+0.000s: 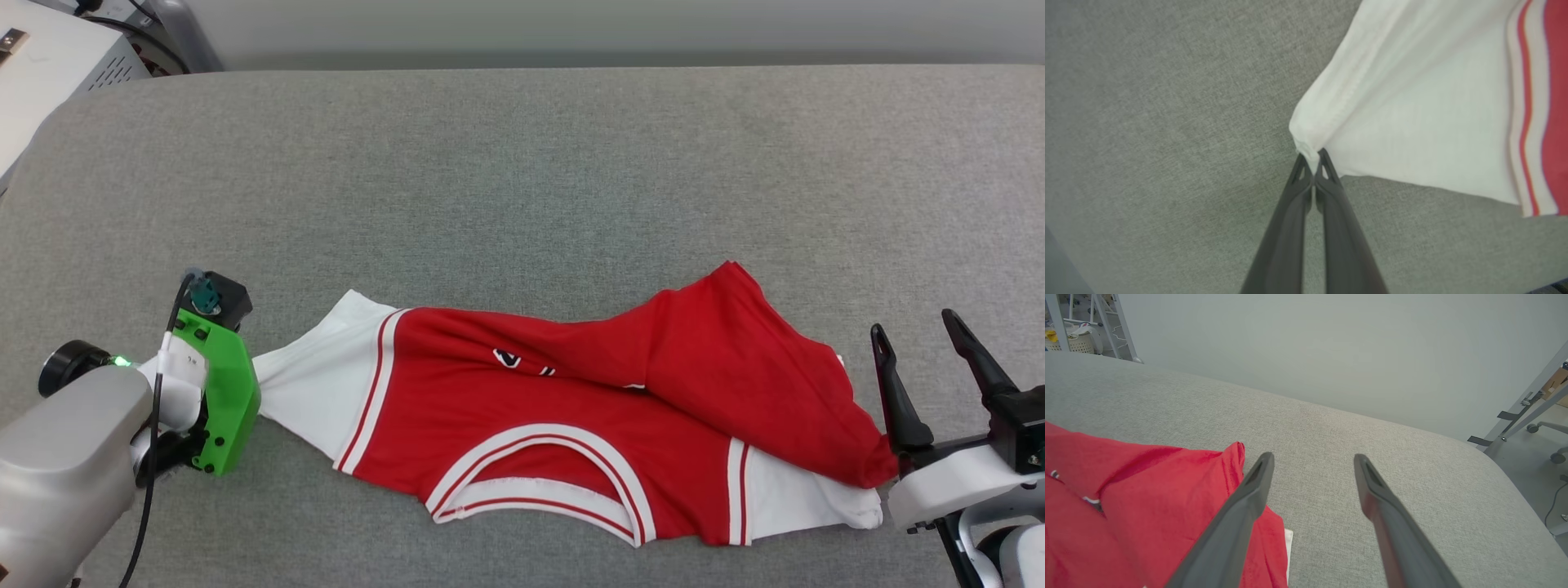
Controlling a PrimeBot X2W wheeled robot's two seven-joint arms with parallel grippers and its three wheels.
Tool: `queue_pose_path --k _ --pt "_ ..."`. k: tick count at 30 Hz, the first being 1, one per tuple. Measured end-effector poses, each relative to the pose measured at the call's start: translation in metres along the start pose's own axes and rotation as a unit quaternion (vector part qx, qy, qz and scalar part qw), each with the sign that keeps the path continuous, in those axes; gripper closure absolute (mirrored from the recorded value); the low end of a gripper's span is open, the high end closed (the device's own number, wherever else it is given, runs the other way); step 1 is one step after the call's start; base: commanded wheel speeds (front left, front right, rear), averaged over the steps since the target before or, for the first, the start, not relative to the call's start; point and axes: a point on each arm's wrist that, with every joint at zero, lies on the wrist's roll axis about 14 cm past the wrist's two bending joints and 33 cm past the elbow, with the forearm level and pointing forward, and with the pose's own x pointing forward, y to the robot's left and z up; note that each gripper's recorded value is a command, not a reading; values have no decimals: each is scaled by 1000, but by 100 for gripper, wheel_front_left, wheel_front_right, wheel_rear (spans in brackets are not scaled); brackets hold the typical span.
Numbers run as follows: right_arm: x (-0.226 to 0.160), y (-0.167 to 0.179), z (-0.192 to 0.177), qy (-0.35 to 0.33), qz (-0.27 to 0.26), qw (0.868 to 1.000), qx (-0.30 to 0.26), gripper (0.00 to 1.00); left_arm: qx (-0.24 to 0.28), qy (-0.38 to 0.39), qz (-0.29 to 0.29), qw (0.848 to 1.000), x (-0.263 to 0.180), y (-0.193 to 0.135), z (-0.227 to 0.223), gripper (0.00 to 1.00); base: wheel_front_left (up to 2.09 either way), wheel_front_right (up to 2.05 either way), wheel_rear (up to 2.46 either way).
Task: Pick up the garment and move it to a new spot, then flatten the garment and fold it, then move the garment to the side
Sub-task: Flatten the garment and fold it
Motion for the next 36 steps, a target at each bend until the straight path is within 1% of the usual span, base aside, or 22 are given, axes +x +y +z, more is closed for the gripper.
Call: queue_pose_path --k 1,2,5,7,9,12,14,17,20,21,23,25,28,30,32,33,36 --pt "0 0 1 0 1 1000 -1 0 -6 -9 2 1000 0 1 0 48 0 0 0" --pt "0 0 1 1 2 1000 -3 0 -11 -24 4 1000 -1 1 2 0 0 0 0" --pt "-1 -1 6 -1 6 1000 -7 0 -18 -88 22 996 -6 6 16 0 0 0 0" --pt "-2 -4 12 -5 8 1000 -15 0 -21 -144 46 988 -14 14 30 0 0 0 0" --pt "-2 -8 20 -11 10 1000 -27 0 -24 -204 69 976 -25 19 47 0 0 0 0" --pt "3 -17 38 -23 15 999 -43 0 -36 -296 107 949 -47 28 67 0 0 0 0" --pt "9 -16 51 -27 28 998 -53 0 -38 -338 132 931 -60 33 73 0 0 0 0" --pt "22 -10 67 -22 59 996 -70 0 -41 -373 154 914 -73 30 76 0 0 0 0" --pt "34 0 72 14 100 991 -84 0 -46 -402 167 899 -86 21 80 0 0 0 0" --pt "38 6 71 31 117 989 -84 0 -47 -417 172 891 -93 17 84 0 0 0 0" --pt "43 17 66 70 150 982 -89 0 -45 -449 185 873 -110 12 95 0 0 0 0" --pt "46 25 56 125 182 970 -98 0 -45 -480 197 854 -126 5 103 0 0 0 0" --pt "51 32 43 196 213 951 -108 0 -56 -503 210 837 -137 -2 101 0 0 0 0" --pt "54 37 34 238 229 937 -109 0 -56 -508 217 831 -140 -5 96 0 0 0 0" --pt "57 43 22 283 244 921 -112 0 -62 -515 222 826 -141 -9 93 0 0 0 0" --pt "59 45 17 299 248 914 -115 0 -64 -516 222 825 -141 -10 92 0 0 0 0" --pt "64 48 -6 359 256 889 -119 0 -77 -517 228 821 -138 -8 88 0 0 0 0"
